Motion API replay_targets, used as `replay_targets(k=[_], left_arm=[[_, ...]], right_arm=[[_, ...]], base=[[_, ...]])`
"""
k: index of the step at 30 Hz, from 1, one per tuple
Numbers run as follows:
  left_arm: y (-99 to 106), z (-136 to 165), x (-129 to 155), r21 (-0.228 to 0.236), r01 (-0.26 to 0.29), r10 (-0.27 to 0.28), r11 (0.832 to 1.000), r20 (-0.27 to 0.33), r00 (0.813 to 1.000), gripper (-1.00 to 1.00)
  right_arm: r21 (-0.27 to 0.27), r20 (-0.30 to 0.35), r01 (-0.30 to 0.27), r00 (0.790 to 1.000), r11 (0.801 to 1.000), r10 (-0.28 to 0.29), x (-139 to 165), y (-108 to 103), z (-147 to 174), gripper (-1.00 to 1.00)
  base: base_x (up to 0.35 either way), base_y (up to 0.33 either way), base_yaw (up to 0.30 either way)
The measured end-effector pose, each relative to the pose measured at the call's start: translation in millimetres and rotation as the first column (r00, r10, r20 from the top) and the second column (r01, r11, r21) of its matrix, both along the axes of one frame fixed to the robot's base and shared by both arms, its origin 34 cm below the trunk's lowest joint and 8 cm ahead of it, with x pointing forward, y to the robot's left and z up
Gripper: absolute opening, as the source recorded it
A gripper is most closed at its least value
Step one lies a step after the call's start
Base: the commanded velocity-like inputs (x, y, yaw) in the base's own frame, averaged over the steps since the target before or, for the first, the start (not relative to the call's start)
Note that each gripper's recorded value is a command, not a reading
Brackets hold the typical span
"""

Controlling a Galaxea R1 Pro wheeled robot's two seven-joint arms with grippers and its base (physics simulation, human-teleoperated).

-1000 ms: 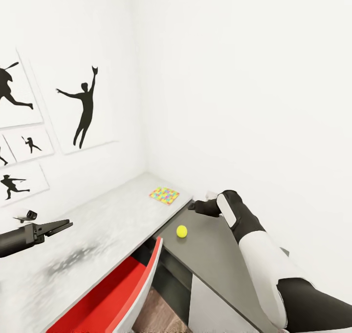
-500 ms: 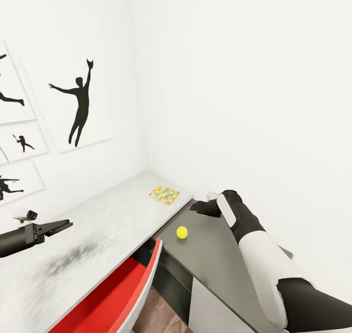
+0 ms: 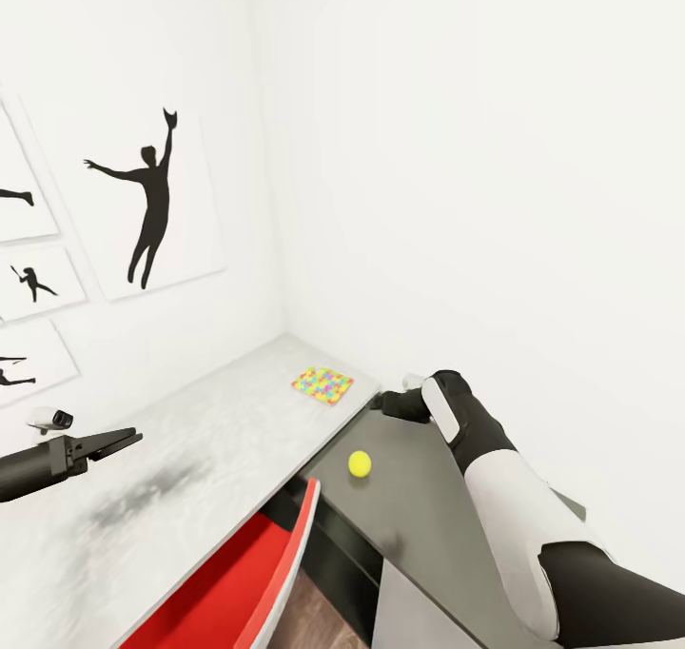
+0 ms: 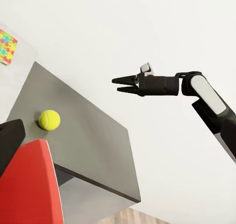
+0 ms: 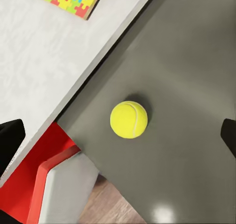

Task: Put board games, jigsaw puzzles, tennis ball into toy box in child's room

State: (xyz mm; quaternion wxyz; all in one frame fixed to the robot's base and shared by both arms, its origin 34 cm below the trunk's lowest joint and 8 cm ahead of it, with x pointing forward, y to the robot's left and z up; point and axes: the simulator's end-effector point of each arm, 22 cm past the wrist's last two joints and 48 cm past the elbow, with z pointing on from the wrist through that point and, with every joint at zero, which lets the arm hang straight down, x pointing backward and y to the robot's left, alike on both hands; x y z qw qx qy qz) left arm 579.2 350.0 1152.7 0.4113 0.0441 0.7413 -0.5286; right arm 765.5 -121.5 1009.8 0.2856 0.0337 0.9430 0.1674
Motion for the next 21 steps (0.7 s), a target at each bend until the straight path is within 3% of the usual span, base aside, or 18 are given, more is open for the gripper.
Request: replay_targets(k=[21], left_arm=[[0.0,-0.3,0.2,0.000,0.000,0.000,1.000,-0.001,1.000,1.00]], right_arm=[[0.001,0.000,-0.002,1.000,1.000,0.002,0.1,0.3,-0.3,1.00]], base=[[0.033,0.005,0.000]])
